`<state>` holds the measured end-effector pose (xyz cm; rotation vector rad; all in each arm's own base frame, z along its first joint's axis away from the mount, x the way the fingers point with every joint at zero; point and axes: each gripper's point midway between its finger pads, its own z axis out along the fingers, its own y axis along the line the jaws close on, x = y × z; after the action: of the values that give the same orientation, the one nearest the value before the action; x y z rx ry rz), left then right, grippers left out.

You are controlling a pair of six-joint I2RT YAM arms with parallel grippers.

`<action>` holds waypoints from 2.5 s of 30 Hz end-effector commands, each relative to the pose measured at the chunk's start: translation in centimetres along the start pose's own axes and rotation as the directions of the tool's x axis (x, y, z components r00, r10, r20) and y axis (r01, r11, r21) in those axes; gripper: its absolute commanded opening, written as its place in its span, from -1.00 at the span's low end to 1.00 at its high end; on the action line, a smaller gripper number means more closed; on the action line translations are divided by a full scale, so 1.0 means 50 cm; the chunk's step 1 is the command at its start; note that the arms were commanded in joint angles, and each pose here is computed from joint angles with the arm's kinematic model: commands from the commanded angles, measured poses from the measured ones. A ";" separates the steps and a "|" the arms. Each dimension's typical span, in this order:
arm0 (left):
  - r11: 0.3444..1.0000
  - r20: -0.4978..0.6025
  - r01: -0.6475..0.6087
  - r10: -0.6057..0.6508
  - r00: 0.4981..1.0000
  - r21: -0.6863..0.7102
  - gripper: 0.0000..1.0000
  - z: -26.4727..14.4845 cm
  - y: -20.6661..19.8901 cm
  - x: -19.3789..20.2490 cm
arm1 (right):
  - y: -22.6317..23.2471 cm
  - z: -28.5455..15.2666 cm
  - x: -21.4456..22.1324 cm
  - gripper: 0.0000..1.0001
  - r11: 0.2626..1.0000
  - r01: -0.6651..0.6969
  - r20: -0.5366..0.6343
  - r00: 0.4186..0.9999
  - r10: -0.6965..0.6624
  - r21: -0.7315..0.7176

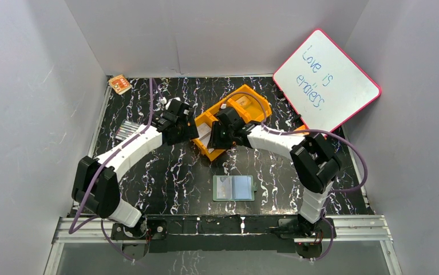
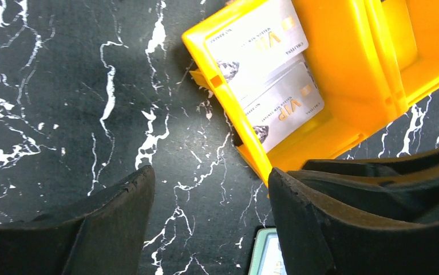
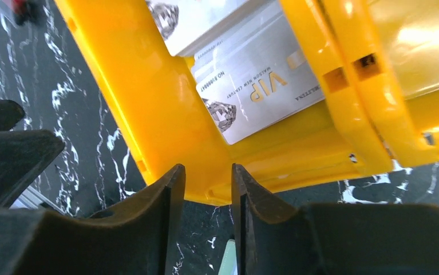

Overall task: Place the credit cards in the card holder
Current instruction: Pick up the credit card from the storage box.

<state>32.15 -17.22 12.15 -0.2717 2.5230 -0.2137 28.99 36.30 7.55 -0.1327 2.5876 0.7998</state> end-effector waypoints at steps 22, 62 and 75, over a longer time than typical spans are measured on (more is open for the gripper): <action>0.989 0.120 0.101 -0.087 0.989 -0.111 0.39 -0.097 0.115 0.004 | 0.014 0.044 -0.145 0.32 0.847 -0.531 0.322 0.805 0.498 0.017; 0.990 0.085 0.130 -0.125 0.988 -0.052 0.37 -0.122 0.128 0.055 | -0.045 0.077 -0.238 0.36 0.806 -0.586 0.507 0.722 0.471 0.084; 0.990 0.091 0.136 -0.131 0.987 -0.046 0.37 -0.129 0.133 0.061 | -0.043 0.150 -0.215 0.28 0.793 -0.598 0.450 0.744 0.495 0.117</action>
<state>25.70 -11.49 14.05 -0.4494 2.4312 -0.1838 41.19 38.36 5.65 0.8101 2.3083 0.6045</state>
